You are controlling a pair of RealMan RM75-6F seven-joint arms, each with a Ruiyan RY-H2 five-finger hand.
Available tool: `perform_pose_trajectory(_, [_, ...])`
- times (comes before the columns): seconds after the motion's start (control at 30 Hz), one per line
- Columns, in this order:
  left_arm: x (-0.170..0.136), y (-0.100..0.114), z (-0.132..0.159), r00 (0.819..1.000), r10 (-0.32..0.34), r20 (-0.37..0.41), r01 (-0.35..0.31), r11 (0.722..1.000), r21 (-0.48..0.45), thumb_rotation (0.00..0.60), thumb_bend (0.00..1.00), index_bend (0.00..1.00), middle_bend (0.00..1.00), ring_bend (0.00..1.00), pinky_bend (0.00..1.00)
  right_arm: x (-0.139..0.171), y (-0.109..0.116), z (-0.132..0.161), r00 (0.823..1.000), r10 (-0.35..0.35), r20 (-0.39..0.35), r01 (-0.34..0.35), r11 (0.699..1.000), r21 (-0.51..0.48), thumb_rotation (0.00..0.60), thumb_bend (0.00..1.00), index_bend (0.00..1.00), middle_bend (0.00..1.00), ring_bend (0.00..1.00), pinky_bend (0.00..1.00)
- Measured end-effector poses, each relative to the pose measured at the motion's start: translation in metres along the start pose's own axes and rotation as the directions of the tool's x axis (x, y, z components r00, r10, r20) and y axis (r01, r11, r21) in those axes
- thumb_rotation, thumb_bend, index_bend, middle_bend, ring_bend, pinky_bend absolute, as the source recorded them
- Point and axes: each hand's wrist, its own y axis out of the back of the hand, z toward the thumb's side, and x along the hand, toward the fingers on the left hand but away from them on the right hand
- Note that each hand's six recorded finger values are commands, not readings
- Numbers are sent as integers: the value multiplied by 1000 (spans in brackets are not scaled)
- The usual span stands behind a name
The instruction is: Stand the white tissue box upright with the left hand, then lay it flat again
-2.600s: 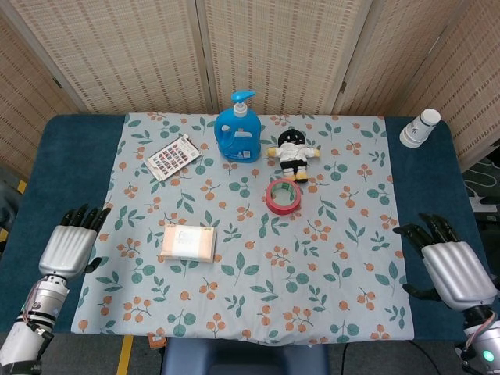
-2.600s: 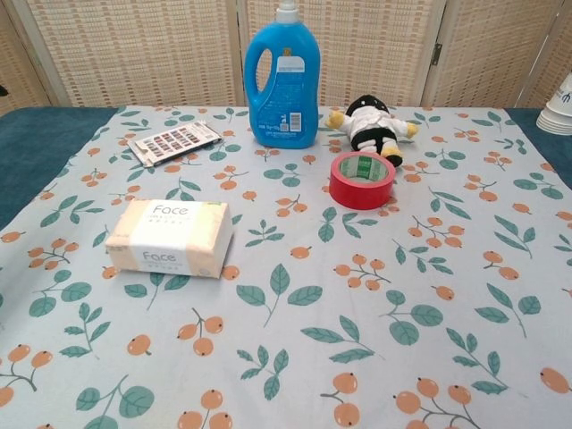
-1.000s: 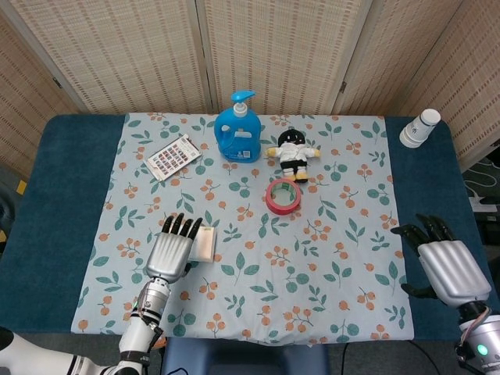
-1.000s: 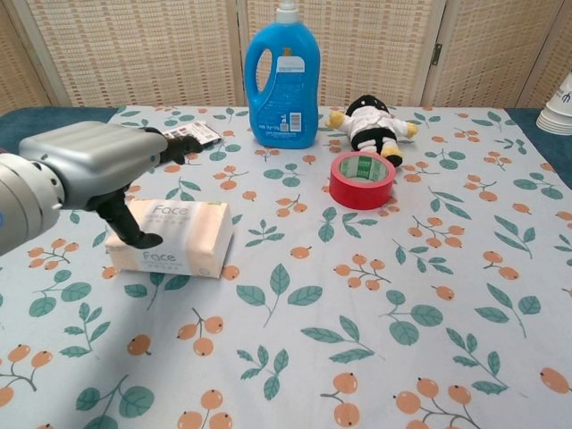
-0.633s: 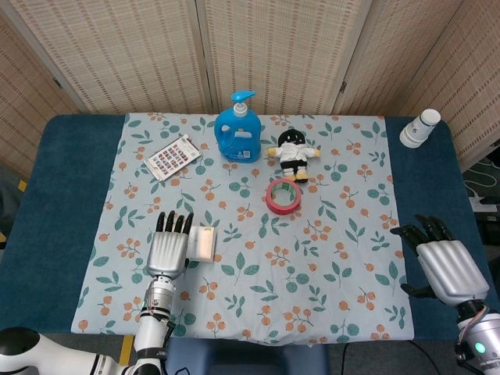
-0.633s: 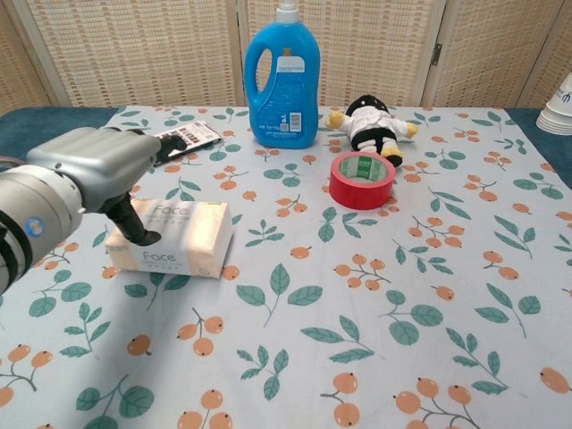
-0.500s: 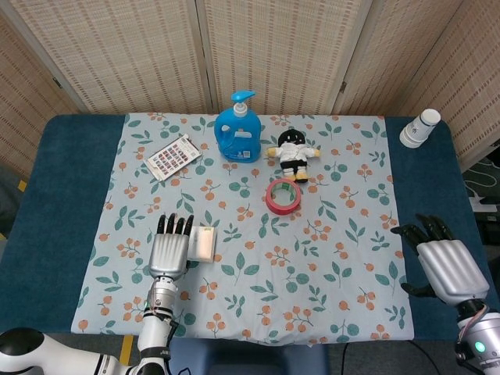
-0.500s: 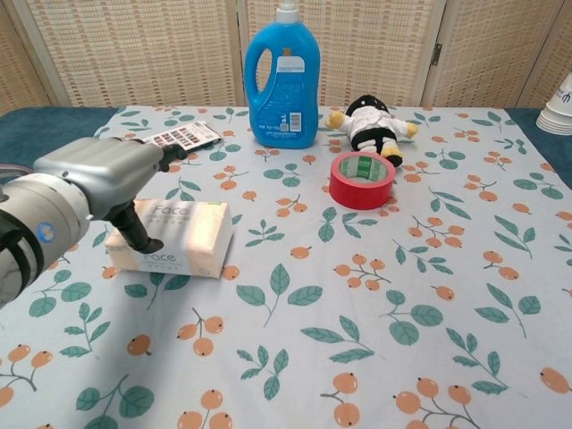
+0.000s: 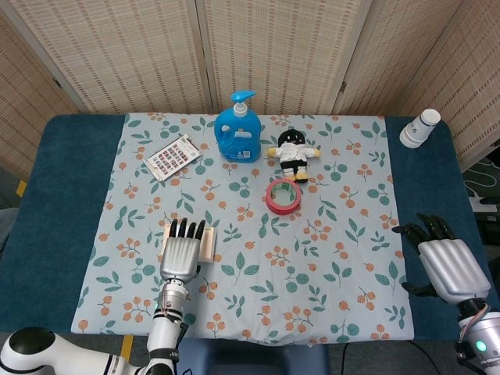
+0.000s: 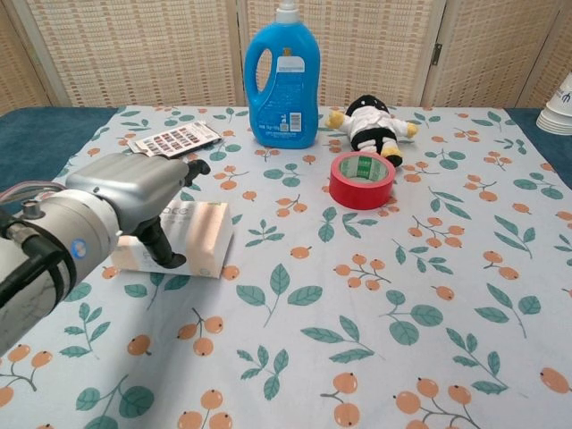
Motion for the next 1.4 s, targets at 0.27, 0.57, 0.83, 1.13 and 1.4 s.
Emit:
perform_pose_trajectory(0.27, [10,-6,7,1000,12,27,-14,997,72,600,210,0,94,0,43,-1,0,-2,1000,2,3,-2,1000,-3,600,54,202,179,0,0])
perform_pose_trajectory(0.57, [15,-13,13,999,1,42,-5,995,95,600,209,0,90,0,43,-2,0,-3,1000,5,7,-5,1000,-5,600,54,202,179,0,0])
perform_pose_trajectory(0.83, [23,-20,17,999,-19,47,13,991,131,600,207,0,89,0,43,-4,0,-5,1000,9,13,-9,1000,-4,600,53,202,180,0,0])
perform_pose_trajectory(1.13, [35,-20,19,999,-21,41,15,989,145,600,211,19,95,0,43,-5,0,-7,1000,7,22,-7,1000,-3,600,54,202,179,0,0])
perform_pose_trajectory(1.4, [39,-21,16,999,-31,33,25,985,173,600,235,293,262,6,44,-7,-2,-8,1000,12,26,-12,1000,1,600,54,202,179,0,0])
